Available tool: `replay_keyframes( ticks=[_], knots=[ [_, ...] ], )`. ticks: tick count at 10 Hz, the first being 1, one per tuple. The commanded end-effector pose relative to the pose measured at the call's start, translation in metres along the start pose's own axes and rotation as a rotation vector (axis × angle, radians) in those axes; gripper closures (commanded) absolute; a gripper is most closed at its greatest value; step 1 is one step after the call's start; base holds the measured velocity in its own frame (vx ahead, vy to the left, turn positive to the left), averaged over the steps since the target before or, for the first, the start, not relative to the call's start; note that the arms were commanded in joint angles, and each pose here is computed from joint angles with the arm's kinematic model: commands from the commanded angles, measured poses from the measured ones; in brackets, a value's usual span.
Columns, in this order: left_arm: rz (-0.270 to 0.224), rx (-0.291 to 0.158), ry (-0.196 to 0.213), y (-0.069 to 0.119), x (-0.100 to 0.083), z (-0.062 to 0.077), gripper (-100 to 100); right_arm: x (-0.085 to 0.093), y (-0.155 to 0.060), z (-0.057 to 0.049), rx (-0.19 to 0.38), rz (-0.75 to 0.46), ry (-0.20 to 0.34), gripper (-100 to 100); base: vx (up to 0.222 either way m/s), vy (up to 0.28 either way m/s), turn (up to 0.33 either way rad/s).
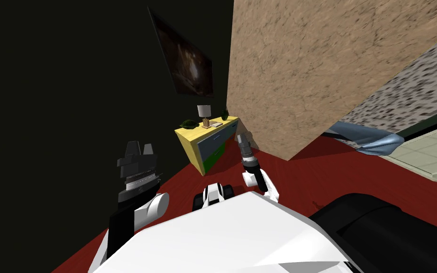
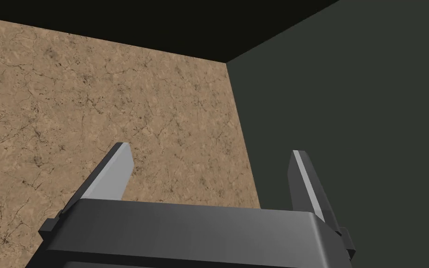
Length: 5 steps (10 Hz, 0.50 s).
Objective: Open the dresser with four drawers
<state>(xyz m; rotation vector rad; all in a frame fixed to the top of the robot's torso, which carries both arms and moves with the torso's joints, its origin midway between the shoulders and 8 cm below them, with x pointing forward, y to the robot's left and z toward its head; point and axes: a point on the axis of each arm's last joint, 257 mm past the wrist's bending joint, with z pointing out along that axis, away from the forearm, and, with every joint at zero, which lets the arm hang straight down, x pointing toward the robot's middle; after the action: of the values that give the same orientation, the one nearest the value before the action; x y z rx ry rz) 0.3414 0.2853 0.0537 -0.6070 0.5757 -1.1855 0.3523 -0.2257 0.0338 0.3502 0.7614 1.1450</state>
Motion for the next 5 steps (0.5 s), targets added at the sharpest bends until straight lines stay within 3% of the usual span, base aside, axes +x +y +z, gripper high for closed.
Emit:
replay_keyframes(
  ticks=[1, 2, 5],
  knots=[
    [0.000, 0.000, 0.000, 0.000, 0.000, 0.000, 0, 0.023, -0.009, -0.002, 0.020, -0.046, 0.072, -100, 0.036, -0.019, 0.082],
    [0.000, 0.000, 0.000, 0.000, 0.000, 0.000, 0, 0.026, -0.009, -0.002, 0.018, -0.061, 0.082, -100, 0.031, -0.023, 0.050],
    [0.000, 0.000, 0.000, 0.000, 0.000, 0.000, 0, 0.061, -0.025, -0.008, 0.045, -0.121, 0.180, -100, 0.041, -0.028, 0.087]
  ],
)
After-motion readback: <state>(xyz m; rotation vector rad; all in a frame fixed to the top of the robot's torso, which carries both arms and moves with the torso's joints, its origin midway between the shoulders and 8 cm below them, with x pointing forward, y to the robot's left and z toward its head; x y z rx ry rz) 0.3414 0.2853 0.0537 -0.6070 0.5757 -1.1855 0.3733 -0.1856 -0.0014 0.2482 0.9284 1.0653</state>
